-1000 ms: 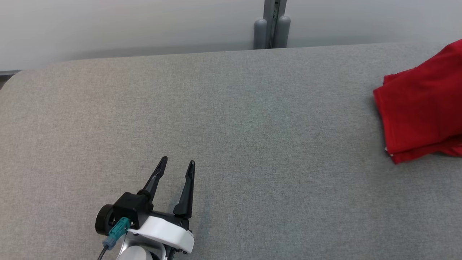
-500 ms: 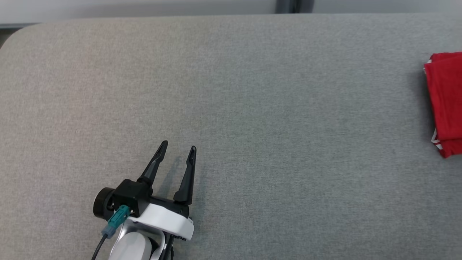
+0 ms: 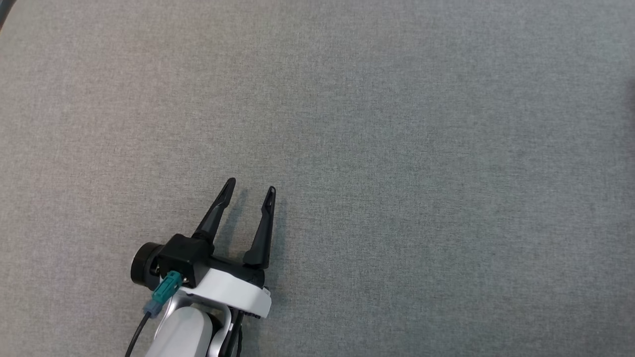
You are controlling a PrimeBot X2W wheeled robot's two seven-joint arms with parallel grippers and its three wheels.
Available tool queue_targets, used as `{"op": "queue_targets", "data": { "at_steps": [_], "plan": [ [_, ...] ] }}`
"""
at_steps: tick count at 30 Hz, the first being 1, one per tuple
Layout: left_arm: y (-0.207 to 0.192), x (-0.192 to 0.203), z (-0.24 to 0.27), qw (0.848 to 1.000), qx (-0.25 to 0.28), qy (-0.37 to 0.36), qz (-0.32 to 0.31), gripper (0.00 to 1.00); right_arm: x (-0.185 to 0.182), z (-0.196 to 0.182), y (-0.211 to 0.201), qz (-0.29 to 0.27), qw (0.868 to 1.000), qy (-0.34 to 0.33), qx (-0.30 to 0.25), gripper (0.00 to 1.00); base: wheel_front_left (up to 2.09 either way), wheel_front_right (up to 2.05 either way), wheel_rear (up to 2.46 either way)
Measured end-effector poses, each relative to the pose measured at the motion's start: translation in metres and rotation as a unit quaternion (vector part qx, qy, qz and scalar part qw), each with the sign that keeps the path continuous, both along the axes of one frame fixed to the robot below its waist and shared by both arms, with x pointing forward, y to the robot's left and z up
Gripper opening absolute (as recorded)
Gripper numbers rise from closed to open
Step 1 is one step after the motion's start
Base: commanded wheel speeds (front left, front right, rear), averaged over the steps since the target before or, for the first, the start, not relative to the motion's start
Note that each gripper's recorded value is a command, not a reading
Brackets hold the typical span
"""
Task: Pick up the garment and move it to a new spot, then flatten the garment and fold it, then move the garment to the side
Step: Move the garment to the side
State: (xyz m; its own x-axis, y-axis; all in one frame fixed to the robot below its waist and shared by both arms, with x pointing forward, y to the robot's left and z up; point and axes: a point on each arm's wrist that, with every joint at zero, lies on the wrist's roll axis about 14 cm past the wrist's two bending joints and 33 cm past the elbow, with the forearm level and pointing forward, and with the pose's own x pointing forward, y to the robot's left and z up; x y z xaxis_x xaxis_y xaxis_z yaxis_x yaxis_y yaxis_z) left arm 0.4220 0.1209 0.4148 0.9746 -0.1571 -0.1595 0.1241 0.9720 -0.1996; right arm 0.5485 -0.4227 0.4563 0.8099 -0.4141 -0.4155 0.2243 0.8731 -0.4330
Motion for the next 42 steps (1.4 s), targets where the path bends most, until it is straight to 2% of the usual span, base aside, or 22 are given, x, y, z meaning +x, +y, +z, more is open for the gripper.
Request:
{"op": "queue_targets", "data": {
  "at_steps": [3,16,23,30,35,42],
  "plan": [
    [0.001,0.002,-0.003,1.0,0.002,0.003,0.002,1.0,0.006,0.004,-0.002,0.003,1.0,-0.015,-0.017,1.0,0.0,0.0,0.0],
    [-0.008,0.007,-0.001,1.0,0.002,-0.002,-0.012,1.0,0.015,0.006,0.027,0.047,0.996,-0.072,-0.005,1.0,0.0,0.0,0.0],
    [-0.011,0.007,0.008,1.0,0.003,-0.013,-0.017,1.0,0.023,0.022,0.064,0.09,0.988,-0.121,0.018,1.0,0.0,0.0,0.0],
    [-0.004,0.006,0.024,1.0,-0.007,-0.031,-0.003,1.0,0.029,0.048,0.128,0.148,0.971,-0.176,0.066,1.0,0.0,0.0,0.0],
    [0.006,0.003,0.042,0.999,-0.012,-0.049,0.02,1.0,0.017,0.063,0.17,0.185,0.955,-0.208,0.098,1.0,0.0,0.0,0.0],
    [0.016,-0.01,0.064,0.996,-0.02,-0.072,0.045,1.0,-0.02,0.078,0.228,0.225,0.922,-0.264,0.169,1.0,0.0,0.0,0.0]
  ]
}}
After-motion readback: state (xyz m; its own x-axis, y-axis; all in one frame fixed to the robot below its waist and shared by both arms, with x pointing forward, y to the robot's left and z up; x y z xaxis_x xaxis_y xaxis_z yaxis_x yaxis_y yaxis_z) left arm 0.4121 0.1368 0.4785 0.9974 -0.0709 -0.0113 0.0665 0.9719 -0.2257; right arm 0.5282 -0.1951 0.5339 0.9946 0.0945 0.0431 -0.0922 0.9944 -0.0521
